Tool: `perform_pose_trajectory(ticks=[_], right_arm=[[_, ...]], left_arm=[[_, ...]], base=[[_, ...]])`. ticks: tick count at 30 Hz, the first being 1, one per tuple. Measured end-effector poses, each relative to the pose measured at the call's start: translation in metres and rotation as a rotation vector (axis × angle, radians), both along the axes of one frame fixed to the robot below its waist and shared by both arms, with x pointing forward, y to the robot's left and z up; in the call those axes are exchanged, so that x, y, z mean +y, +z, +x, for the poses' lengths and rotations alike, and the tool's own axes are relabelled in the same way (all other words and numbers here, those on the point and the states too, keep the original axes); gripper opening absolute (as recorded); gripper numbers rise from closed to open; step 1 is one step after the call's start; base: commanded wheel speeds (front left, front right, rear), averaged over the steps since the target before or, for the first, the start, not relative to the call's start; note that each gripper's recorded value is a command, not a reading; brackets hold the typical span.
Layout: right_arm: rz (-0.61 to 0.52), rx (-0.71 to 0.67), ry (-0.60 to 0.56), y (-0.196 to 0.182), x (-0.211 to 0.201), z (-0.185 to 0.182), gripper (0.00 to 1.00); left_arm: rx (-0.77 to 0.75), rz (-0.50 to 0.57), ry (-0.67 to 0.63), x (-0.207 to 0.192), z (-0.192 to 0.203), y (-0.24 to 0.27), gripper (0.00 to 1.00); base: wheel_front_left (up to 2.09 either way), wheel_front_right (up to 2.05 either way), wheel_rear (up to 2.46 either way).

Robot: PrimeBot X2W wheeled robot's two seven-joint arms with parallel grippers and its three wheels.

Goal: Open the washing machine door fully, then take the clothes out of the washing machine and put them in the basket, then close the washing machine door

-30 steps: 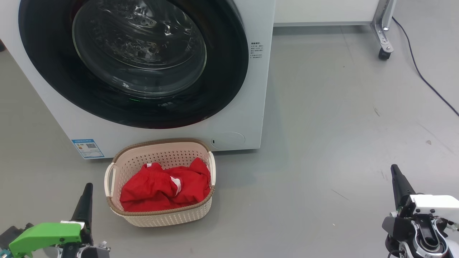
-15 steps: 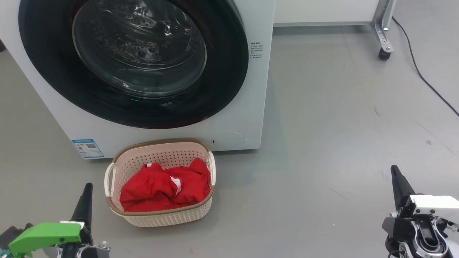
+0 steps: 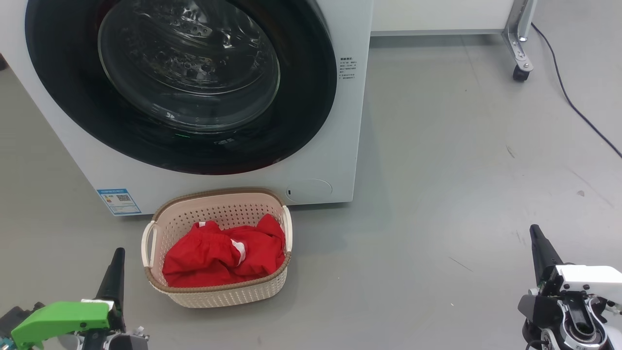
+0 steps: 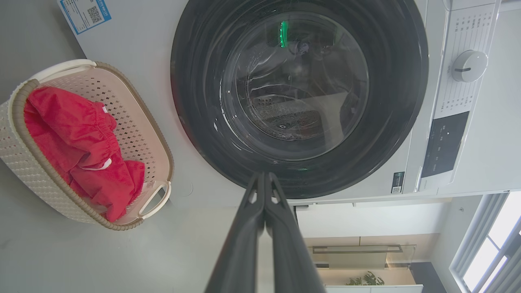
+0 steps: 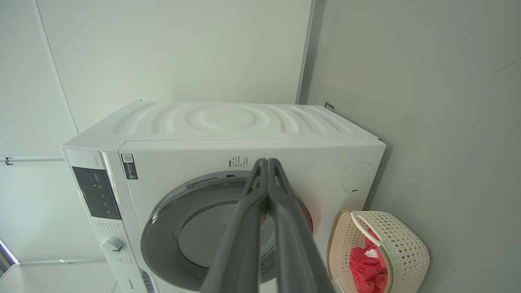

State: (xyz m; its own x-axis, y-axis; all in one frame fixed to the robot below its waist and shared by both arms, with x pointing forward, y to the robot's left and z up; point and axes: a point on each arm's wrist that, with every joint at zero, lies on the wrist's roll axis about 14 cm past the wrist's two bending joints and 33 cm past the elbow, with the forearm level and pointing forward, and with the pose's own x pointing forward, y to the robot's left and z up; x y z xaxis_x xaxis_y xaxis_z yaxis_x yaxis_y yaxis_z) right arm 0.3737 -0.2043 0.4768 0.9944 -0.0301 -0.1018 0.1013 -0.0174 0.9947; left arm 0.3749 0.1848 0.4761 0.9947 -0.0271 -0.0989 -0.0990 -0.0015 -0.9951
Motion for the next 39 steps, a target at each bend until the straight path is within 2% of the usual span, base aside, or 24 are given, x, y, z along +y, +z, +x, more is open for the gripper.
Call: perform_pose_trajectory(ticks=[39], right_arm=[[0.001,0.003,-0.001,-0.0011,-0.0008,-0.0002,0.00]], left_arm=[[-0.002,0.000,0.004,0.0014,0.0002,0.0006,0.00]], base=[[0.00,0.00,0.00]])
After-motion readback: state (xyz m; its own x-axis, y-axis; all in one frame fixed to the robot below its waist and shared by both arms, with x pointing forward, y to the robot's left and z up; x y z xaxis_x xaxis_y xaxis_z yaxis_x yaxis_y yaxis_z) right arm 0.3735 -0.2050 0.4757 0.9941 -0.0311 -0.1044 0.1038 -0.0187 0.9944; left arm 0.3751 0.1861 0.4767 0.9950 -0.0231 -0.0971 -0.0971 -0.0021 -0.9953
